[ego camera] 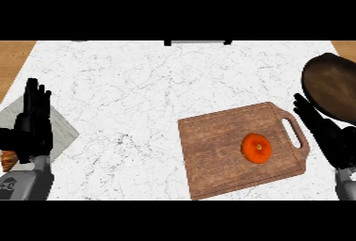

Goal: Pick the squash from the cutting board and place it in the pan

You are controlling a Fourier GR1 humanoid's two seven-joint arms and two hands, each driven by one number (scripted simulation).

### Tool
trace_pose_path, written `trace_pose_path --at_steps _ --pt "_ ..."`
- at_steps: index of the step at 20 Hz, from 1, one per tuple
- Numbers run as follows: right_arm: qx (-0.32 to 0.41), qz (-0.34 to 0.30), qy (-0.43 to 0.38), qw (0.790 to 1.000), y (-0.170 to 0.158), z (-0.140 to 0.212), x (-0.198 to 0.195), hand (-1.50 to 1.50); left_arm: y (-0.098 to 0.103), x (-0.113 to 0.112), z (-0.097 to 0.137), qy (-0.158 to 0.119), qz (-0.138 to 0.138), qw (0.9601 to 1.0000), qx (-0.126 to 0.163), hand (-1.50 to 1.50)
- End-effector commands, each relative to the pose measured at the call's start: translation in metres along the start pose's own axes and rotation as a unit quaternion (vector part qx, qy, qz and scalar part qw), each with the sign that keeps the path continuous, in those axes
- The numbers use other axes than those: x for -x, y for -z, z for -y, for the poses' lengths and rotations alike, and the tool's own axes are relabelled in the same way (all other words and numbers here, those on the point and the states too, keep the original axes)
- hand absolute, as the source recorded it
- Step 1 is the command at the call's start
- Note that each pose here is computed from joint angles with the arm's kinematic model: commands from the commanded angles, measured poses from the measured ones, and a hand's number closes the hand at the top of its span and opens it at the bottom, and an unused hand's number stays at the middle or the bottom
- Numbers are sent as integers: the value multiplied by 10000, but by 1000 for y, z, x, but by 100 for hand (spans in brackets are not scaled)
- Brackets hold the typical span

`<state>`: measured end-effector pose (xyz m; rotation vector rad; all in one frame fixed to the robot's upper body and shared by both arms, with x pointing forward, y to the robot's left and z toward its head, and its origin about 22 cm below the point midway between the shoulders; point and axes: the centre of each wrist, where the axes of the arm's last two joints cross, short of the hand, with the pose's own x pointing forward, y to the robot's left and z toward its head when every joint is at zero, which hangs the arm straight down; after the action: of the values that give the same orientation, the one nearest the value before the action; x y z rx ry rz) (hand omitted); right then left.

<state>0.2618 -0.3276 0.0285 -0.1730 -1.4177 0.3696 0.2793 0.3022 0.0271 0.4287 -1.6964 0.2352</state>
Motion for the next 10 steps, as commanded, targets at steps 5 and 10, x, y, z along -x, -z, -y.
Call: trace_pose_path --at_steps 5,10 --pt "-1084 1824 -1469 9661 45 -44 -102 150 -36 10 72 -474 -1022 9666 2302 0" --pt "65 2814 -3286 9015 48 -41 -112 -150 -56 15 89 -891 -1645 9334 3061 0"
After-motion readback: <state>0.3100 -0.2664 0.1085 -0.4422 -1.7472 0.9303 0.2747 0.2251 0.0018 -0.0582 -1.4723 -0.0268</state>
